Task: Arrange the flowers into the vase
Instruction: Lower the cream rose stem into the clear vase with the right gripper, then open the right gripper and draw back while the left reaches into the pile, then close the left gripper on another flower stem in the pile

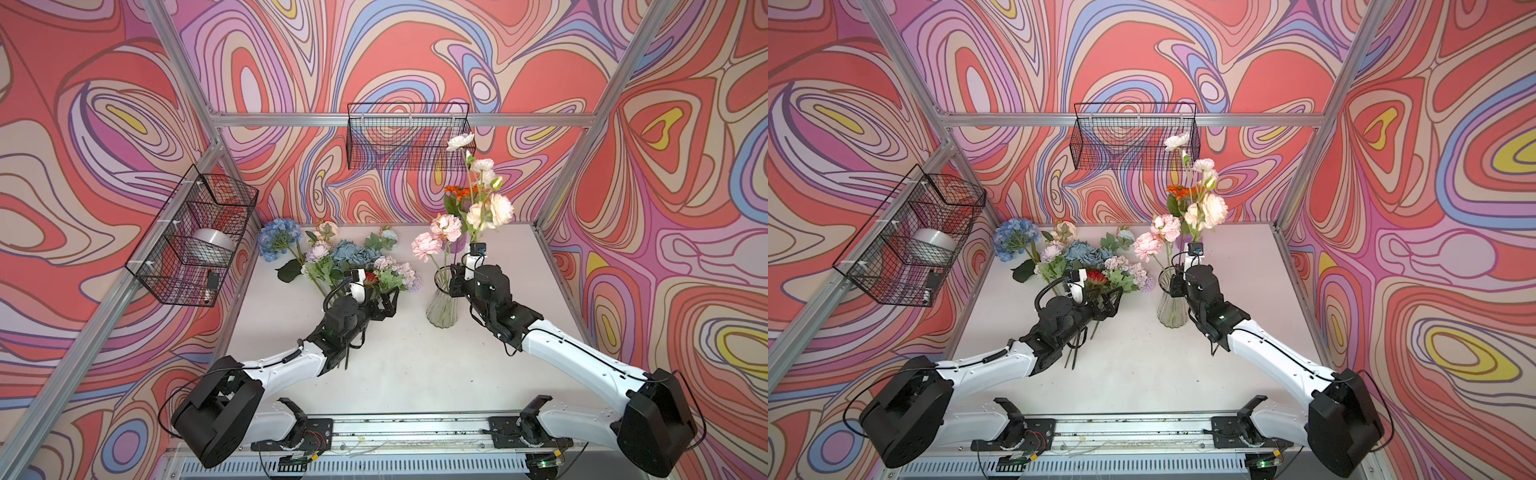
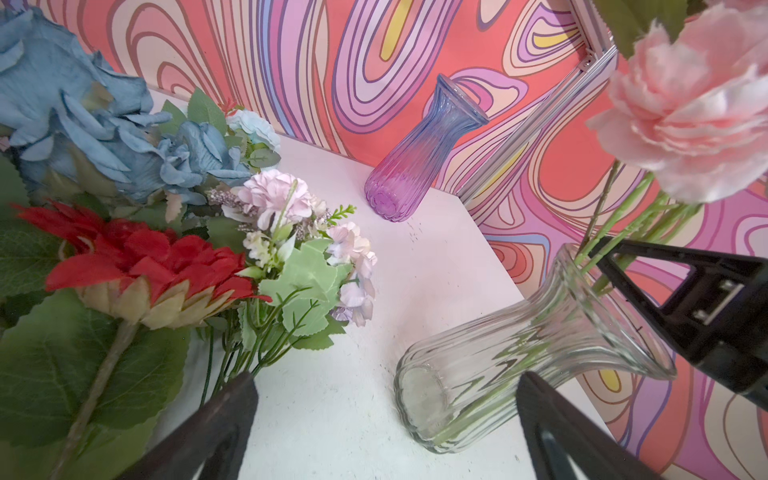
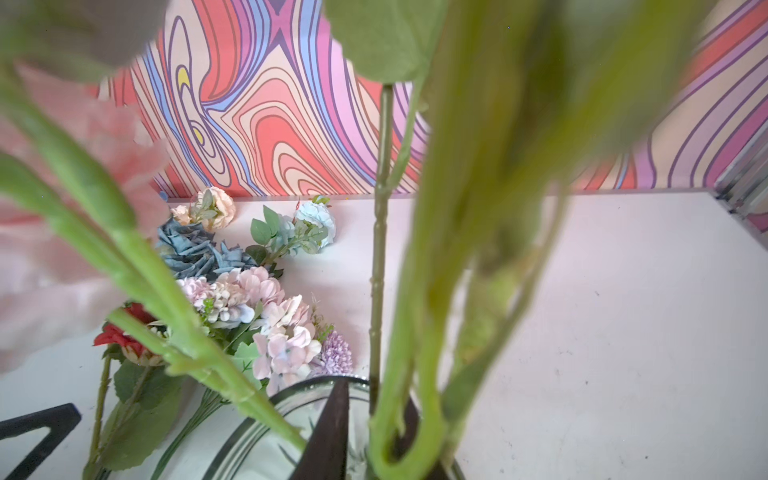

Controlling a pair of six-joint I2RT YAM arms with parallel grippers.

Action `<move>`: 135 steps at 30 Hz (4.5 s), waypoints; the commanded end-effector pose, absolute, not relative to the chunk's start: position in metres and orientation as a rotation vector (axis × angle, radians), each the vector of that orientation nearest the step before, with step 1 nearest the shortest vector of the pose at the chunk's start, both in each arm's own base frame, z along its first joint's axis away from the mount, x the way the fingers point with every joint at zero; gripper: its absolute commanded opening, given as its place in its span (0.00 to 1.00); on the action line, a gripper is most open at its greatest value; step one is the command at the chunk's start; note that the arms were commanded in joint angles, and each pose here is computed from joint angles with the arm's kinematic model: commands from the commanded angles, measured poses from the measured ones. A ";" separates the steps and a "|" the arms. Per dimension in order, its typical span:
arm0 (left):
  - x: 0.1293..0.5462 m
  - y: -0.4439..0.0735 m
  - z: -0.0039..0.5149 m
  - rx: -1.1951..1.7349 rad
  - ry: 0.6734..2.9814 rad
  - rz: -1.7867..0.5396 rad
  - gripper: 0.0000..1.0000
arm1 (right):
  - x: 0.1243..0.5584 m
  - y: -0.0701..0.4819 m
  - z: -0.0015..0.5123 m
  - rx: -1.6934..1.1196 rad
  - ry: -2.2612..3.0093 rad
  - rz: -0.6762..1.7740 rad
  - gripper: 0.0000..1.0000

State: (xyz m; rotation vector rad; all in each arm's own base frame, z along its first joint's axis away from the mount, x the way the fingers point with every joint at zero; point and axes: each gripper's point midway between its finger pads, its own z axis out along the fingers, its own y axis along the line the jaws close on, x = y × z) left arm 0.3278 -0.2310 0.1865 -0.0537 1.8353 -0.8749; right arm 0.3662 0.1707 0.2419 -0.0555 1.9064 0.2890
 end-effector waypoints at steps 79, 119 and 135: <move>0.230 -0.094 0.034 -0.326 2.552 -0.324 0.31 | 0.329 0.316 0.243 -0.328 2.081 0.791 0.74; 0.256 -0.114 0.024 -0.182 2.629 -0.239 0.19 | 0.323 0.298 0.262 -0.297 2.024 0.756 0.74; 0.278 -0.130 0.074 -0.183 2.480 -0.375 0.00 | 0.327 0.298 0.269 -0.284 2.000 0.748 0.74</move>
